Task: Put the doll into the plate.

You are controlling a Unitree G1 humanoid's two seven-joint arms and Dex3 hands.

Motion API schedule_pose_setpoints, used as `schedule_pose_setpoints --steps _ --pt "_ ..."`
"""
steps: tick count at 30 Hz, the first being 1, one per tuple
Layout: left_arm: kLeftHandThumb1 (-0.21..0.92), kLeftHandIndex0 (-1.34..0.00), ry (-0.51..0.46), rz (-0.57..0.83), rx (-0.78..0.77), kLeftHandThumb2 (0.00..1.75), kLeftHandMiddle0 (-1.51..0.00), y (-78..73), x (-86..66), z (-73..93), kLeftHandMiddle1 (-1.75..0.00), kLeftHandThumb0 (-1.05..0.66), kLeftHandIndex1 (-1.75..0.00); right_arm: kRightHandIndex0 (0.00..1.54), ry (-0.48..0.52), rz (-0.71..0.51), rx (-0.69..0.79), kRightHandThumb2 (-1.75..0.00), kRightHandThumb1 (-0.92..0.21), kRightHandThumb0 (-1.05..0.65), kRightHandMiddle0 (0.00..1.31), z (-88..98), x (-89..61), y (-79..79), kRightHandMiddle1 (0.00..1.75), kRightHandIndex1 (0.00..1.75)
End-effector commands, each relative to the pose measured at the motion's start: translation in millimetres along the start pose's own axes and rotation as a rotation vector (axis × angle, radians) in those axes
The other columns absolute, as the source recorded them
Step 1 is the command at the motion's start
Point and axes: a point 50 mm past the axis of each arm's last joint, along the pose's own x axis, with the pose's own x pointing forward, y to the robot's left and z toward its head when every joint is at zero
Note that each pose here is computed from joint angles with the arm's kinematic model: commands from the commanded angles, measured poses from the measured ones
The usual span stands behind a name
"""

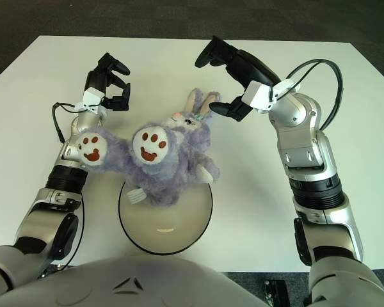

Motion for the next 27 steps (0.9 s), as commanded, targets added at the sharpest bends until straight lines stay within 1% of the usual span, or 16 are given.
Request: schedule_pose_setpoints --steps 1,7,13,20,21,25,27 --pt "0.32 -0.48 0.017 -0.005 0.008 1.32 -0.50 2.0 -2.4 -2.7 -1.75 -0.01 -1.75 0.00 0.022 -0.012 -0.001 -1.52 -0.08 0.19 0.00 -4.7 1.1 4.4 1.26 0.82" --pt "0.32 -0.48 0.021 -0.009 0.018 1.31 -0.49 2.6 -3.0 -3.1 -1.75 -0.01 -1.75 0.00 0.070 -0.042 0.000 -1.51 -0.08 0.19 0.00 -12.2 3.2 8.6 1.23 0.76" --pt "0.33 -0.47 0.025 -0.013 0.024 1.31 -0.49 3.1 -3.6 -3.6 -1.75 -0.01 -1.75 0.00 0.100 -0.070 0.001 -1.51 -0.07 0.19 0.00 -15.1 3.8 10.9 1.22 0.75" --pt "0.33 -0.47 0.036 -0.017 0.027 1.30 -0.49 5.3 -5.3 -4.1 -1.75 -0.01 -1.75 0.00 0.111 -0.115 0.031 -1.51 -0.08 0.18 0.00 -24.1 2.7 24.4 1.26 0.76" --pt "0.33 -0.47 0.039 -0.018 0.027 1.30 -0.49 5.8 -5.7 -4.3 -1.75 -0.01 -1.75 0.00 0.115 -0.127 0.039 -1.50 -0.08 0.18 0.00 -27.7 2.0 28.1 1.26 0.77" --pt "0.34 -0.47 0.046 -0.022 0.027 1.30 -0.49 7.4 -7.3 -4.7 -1.75 -0.01 -1.75 0.00 0.122 -0.173 0.067 -1.49 -0.10 0.14 0.00 -37.6 1.0 37.2 1.29 0.84" --pt "0.35 -0.46 0.048 -0.028 0.027 1.29 -0.48 8.4 -8.2 -4.8 -1.75 -0.01 -1.75 0.02 0.123 -0.204 0.083 -1.46 -0.11 0.08 0.00 -40.7 1.3 39.2 1.28 0.87"
